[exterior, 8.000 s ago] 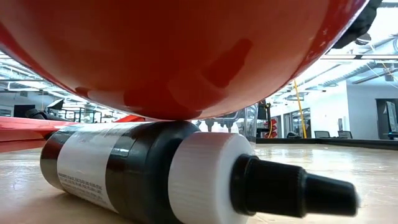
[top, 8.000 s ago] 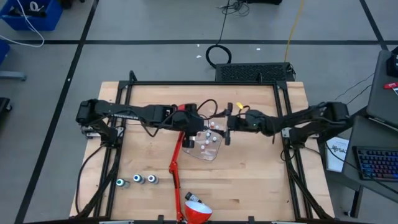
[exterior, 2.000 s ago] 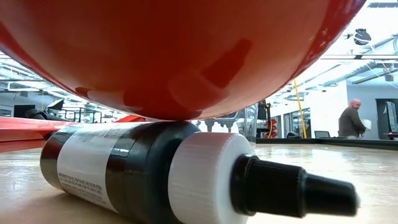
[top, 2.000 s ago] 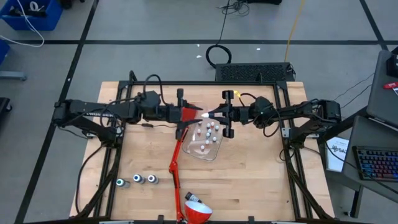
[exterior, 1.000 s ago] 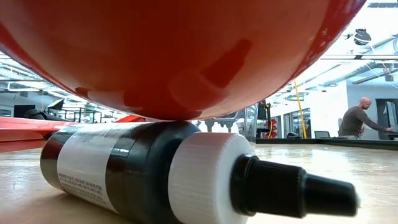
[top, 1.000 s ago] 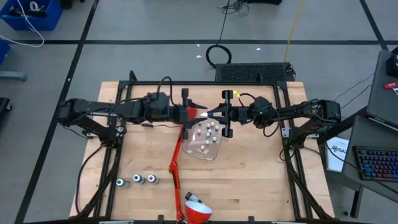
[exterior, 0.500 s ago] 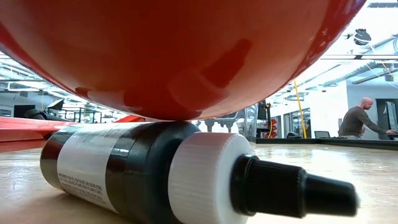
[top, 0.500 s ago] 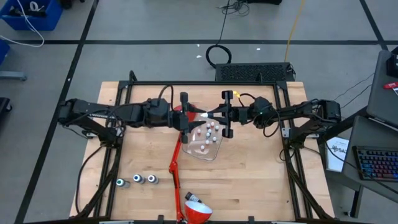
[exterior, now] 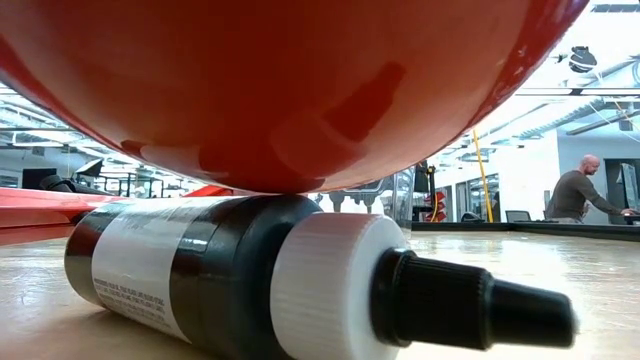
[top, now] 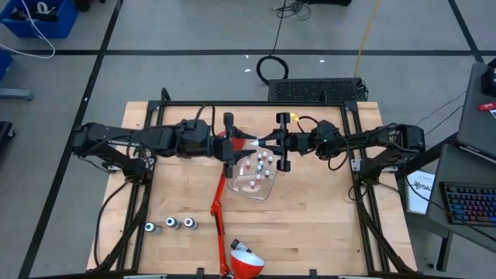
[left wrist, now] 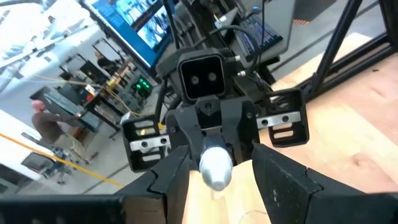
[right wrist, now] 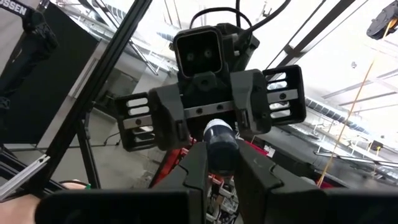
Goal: Pick & Place food coloring
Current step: Put the small purple food coloring bottle into the transparent bin
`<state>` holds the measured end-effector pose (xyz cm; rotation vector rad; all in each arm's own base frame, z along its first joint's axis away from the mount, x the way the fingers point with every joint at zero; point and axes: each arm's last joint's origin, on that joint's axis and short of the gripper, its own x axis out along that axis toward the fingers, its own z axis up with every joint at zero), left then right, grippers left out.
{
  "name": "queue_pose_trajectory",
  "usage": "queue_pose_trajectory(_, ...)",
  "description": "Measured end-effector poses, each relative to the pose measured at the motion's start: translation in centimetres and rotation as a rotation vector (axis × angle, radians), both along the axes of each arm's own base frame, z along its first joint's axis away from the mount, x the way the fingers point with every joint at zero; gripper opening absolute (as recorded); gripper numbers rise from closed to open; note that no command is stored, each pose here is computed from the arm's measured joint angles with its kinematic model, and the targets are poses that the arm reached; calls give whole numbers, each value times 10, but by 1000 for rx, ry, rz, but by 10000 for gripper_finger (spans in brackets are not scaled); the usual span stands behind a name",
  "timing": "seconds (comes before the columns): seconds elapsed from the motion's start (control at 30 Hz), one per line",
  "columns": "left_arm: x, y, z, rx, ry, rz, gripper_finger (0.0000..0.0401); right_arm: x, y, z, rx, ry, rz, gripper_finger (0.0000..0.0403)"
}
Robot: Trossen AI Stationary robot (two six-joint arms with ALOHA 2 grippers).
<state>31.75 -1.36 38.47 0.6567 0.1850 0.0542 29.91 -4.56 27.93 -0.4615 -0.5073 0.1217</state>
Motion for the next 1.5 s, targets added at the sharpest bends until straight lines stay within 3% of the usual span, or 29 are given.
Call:
queue_pose_trajectory(0.8, 3, 11, -2, -55, 20, 10, 175, 0, 0, 0, -1, -3, 0, 40)
queue_pose_trajectory(0.93, 3, 11, -3, -45, 23, 5, 151, 0, 0, 0, -1, -3, 0, 40)
queue_pose_trajectory(1.17, 3, 10, -2, -50, 19, -41, 57, 0, 0, 0, -3, -4, 3, 40)
queue_pose_trajectory(1.4, 3, 10, -4, -52, 33, 18, 56, 0, 0, -1, 45, 23, 19, 40)
queue_pose_trajectory(1.5, -6, 5, 0, -60, 110, 97, 56, 3, -1, -6, 98, 86, 18, 74)
